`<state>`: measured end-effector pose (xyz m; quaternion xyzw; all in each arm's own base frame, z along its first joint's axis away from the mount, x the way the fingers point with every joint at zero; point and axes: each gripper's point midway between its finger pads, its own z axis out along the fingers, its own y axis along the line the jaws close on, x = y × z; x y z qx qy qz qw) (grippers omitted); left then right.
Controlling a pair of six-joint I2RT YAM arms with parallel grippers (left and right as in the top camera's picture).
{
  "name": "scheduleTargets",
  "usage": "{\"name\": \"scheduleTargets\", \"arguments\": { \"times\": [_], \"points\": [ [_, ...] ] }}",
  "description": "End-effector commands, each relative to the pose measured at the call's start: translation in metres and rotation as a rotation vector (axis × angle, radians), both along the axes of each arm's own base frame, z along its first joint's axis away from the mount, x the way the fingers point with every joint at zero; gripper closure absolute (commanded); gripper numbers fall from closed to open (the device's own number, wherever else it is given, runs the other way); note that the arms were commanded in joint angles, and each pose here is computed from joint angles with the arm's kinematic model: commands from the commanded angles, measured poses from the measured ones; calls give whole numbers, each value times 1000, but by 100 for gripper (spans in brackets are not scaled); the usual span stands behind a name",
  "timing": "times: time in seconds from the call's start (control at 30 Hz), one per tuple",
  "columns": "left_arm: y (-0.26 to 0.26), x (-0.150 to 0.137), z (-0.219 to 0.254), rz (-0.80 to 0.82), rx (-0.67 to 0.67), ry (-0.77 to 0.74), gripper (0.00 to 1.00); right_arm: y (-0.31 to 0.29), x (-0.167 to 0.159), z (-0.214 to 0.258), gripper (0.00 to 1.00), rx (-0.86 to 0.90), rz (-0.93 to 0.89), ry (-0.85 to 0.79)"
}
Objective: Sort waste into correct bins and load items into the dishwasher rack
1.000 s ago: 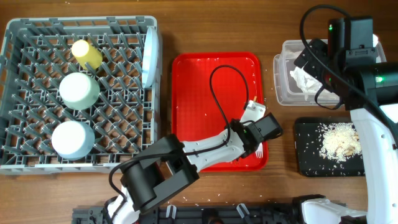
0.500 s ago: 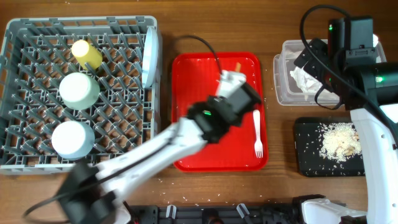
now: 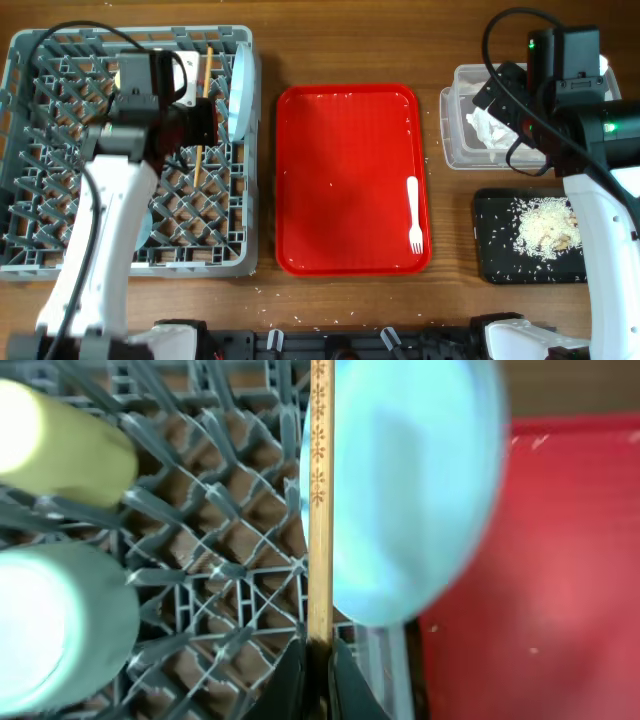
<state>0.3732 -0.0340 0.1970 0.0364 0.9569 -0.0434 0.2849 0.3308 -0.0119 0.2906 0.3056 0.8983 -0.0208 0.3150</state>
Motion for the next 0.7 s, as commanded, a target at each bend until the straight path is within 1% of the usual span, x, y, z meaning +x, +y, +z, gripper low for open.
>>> {"name": "scheduleTargets", "arguments": {
  "times": [0.0, 0.07, 0.1, 0.17, 0.2, 0.23, 0.27, 0.33, 0.37, 0.4, 0.43, 0.47, 0.5, 0.53, 0.57, 0.6, 0.63, 0.67],
  "points": [
    [9, 19, -50, -51, 2, 103, 96, -3, 2, 2, 0, -15, -10, -5],
    [18, 29, -76, -26, -1, 148, 96, -3, 2, 2, 0, -15, -10, -4],
    [24, 32, -84, 11, -14, 160, 96, -3, 2, 1, 0, -15, -10, -4],
    [37, 37, -85, 71, -32, 149, 96, -3, 2, 1, 0, -15, -10, -4],
    [42, 38, -84, 82, -33, 145, 76, -3, 2, 1, 0, -15, -10, -3],
    [45, 38, -84, 102, -41, 147, 45, -3, 2, 1, 0, -15, -10, -3],
    [47, 38, -83, 144, -61, 146, 22, -3, 2, 1, 0, -15, -10, -4],
    [48, 37, -68, 203, -99, 119, 22, -3, 2, 1, 0, -15, -10, -3],
    [43, 35, -57, 195, -126, 98, 24, -3, 2, 1, 0, -15, -10, -3],
    [28, 28, -34, 144, -202, 65, 25, -3, 2, 1, 0, -15, -10, -4],
    [9, 17, -5, 78, -291, 21, 29, -3, 2, 1, 0, -15, -10, -4],
    [-5, 9, 13, 30, -346, -6, 32, -3, 2, 1, 0, -15, -10, -4],
    [-28, -6, 39, -53, -414, -42, 37, -3, 2, 1, 0, -15, -10, -4],
    [-55, -22, 56, -136, -430, -63, 36, -3, 2, 1, 0, -15, -10, -3],
    [-79, -33, 61, -187, -445, -53, 37, -3, 2, 1, 0, -15, -10, -3],
    [-100, -41, 63, -196, -477, -22, 40, -3, 2, 1, 0, -15, -10, -3],
    [-123, -46, 57, -142, -513, 37, 42, -3, 2, 1, 0, -15, -10, -3],
    [-140, -47, 48, -61, -512, 80, 45, -3, 2, 1, 0, -15, -10, -3]
  ]
}}
